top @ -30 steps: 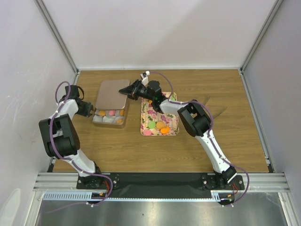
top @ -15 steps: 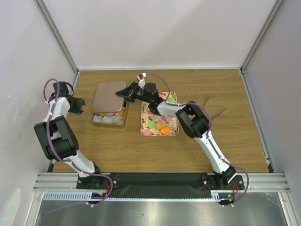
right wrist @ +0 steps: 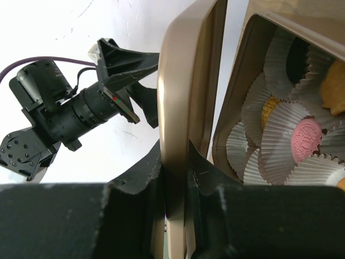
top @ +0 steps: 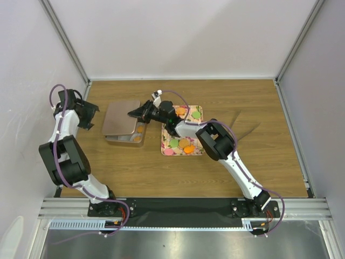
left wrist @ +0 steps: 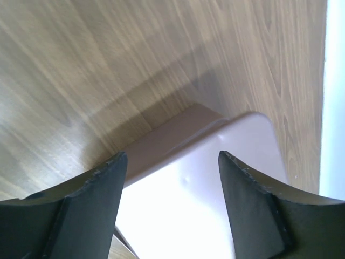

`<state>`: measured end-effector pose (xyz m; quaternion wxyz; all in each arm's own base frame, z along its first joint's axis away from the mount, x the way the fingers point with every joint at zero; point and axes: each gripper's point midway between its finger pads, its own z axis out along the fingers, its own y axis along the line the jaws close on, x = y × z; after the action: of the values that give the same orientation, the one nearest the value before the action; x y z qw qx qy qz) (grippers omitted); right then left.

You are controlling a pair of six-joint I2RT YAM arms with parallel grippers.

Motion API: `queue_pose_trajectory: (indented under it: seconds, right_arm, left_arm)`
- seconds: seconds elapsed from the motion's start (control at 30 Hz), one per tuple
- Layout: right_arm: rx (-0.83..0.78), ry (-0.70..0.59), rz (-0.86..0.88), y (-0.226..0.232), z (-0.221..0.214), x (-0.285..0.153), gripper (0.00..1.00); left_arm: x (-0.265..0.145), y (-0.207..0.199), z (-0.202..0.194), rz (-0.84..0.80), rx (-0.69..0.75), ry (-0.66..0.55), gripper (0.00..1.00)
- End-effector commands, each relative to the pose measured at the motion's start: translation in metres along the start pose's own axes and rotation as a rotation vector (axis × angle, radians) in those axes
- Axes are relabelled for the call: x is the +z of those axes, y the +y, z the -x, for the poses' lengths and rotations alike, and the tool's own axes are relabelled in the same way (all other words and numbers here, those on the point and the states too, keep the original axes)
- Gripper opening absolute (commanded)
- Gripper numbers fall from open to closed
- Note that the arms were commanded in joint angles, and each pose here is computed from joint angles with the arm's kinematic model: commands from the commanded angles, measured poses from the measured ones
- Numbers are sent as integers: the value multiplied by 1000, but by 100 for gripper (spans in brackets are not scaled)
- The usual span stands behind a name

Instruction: Pack the cookies

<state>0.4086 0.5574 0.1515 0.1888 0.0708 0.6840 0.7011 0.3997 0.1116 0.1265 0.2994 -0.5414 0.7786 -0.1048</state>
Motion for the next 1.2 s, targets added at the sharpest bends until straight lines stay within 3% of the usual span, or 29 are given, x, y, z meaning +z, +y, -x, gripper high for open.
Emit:
queue_pose_trajectory:
  seconds: [0.0,0.3,1.17]
  right_arm:
    - [-26,-38,93,31,9,6,0]
    - [3,-27,73,17,4,1,0]
    - [67,-2,47,-2,-3,-16,0]
  left_arm:
    - [0,-19,-6,-78,92,22,76]
    - [10,-40,-22,-114,193,73,82]
    - [22,-31,-24,-42,253,68,85]
